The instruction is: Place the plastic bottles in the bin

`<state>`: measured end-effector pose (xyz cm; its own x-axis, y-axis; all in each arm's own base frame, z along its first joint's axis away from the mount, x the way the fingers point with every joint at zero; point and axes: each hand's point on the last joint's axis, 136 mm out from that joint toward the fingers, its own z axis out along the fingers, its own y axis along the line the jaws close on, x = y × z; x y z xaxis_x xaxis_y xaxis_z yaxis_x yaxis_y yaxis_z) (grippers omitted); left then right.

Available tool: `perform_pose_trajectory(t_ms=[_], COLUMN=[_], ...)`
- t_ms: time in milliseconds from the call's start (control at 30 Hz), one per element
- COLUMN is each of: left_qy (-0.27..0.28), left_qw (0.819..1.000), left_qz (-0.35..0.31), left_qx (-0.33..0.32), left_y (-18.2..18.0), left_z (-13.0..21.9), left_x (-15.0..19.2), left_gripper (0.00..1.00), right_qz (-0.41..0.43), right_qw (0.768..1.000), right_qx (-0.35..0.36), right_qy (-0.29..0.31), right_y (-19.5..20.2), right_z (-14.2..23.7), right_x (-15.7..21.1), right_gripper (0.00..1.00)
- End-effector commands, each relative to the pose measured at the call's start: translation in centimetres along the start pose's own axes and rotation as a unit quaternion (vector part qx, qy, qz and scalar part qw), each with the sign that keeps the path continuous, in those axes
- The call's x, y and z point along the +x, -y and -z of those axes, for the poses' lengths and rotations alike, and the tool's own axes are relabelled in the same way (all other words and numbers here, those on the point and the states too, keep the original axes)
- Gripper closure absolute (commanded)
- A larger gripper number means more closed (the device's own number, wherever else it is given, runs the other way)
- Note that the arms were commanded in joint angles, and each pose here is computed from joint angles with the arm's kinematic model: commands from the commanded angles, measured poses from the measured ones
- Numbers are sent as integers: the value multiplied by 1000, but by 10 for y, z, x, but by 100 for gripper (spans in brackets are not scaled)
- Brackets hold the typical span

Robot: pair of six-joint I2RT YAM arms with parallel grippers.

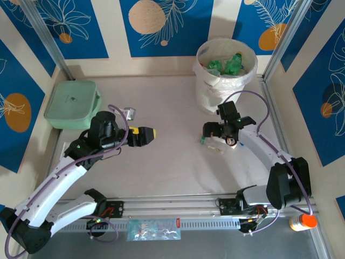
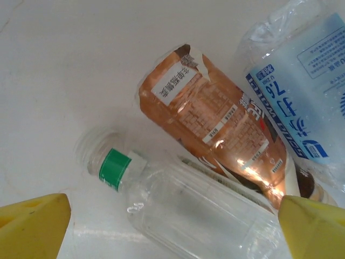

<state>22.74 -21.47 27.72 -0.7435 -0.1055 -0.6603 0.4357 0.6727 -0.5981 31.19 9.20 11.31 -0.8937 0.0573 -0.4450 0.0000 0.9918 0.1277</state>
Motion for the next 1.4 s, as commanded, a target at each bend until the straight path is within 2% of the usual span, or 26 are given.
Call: perform_pose_trajectory(t_ms=[0,400,700,833,933,1067,1367], left_qy=[3,-8,-14,-18,-24,-33,-36], left_qw=[1000,1000,999,999,999,998,999], left_qz=[-1,-4,-2,-2,2,10,15], left_qx=[10,17,33,36,38,44,33], left_y=[2,2,8,10,10,12,9], left_z=[3,0,-6,-11,-18,-28,-39], left_x=[-1,6,3,-1,-4,-9,-16], left_gripper=[3,3,3,3,3,3,3], right_qz=[-17,-25,31,42,56,61,113], right_qw=[1000,999,995,990,988,983,972], right_qx=[-21,11,-2,-35,-6,24,63], right_qy=[-8,-41,-98,-131,-146,-169,-196], right_y=[-9,4,-28,-51,-52,-53,-65], right_z=[-8,-29,-35,-31,-37,-49,-63], right_x=[6,28,52,63,72,84,104], right_gripper=[1,1,0,2,2,4,16])
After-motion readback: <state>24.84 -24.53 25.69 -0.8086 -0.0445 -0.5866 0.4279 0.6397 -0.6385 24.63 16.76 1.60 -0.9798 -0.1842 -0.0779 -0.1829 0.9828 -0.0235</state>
